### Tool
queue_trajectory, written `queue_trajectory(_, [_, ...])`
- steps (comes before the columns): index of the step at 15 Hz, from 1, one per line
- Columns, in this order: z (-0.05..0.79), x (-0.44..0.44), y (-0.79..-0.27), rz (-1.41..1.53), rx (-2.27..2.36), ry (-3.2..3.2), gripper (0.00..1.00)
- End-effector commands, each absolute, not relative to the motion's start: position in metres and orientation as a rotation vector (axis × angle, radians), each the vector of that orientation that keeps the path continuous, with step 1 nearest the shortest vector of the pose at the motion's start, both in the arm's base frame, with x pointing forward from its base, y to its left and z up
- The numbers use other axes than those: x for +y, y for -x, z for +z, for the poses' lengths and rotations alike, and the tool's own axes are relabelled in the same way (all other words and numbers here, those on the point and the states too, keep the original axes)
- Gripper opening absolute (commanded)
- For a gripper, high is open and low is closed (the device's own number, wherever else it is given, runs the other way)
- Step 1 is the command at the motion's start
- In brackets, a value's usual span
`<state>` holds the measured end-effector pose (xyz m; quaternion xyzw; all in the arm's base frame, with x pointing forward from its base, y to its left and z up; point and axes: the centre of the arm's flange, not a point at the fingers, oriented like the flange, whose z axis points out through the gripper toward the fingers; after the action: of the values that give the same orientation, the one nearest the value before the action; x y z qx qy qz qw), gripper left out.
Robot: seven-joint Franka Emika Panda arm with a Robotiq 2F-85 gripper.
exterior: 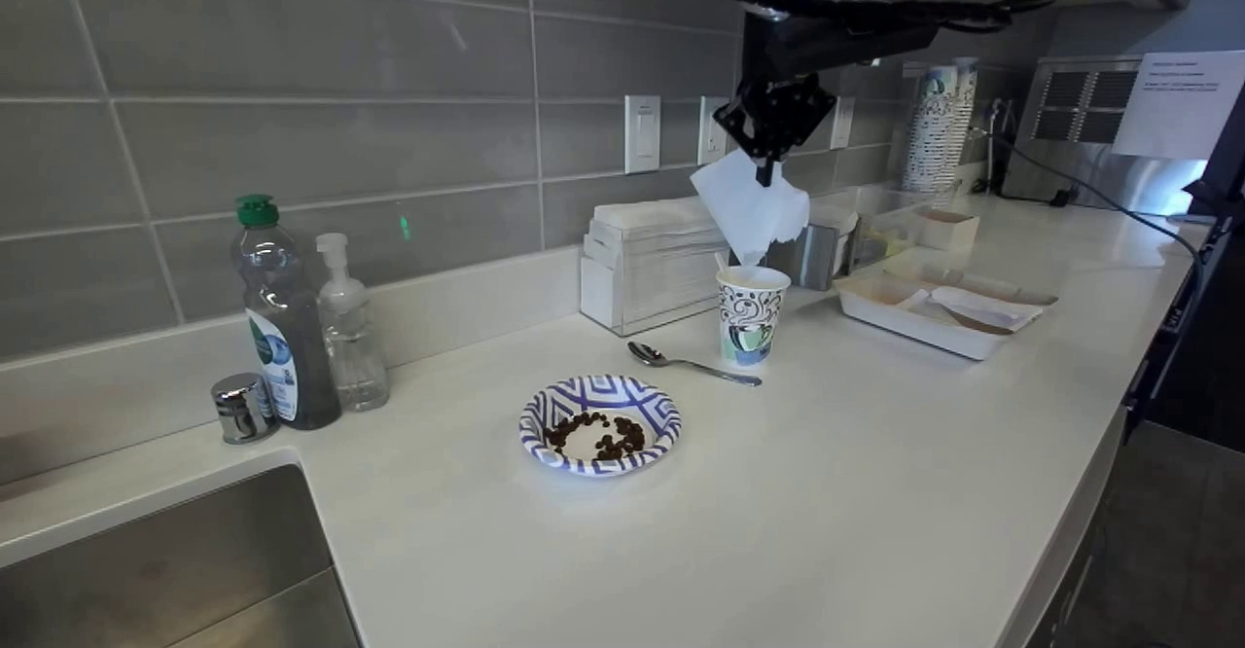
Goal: Fold the napkin on the left in half and put the napkin on the right in the food pack then pour the contents on the folded napkin into the coffee cup.
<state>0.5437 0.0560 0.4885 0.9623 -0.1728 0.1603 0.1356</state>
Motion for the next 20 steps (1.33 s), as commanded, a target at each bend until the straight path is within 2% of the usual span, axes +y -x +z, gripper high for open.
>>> queue_trajectory(1, [0.482,0.066,-0.538,0.529,-0.533,-2.734,0.00])
queue_trajectory(20, [0.472,0.092,-0.515,0.706,-0.591,-2.558,0.00])
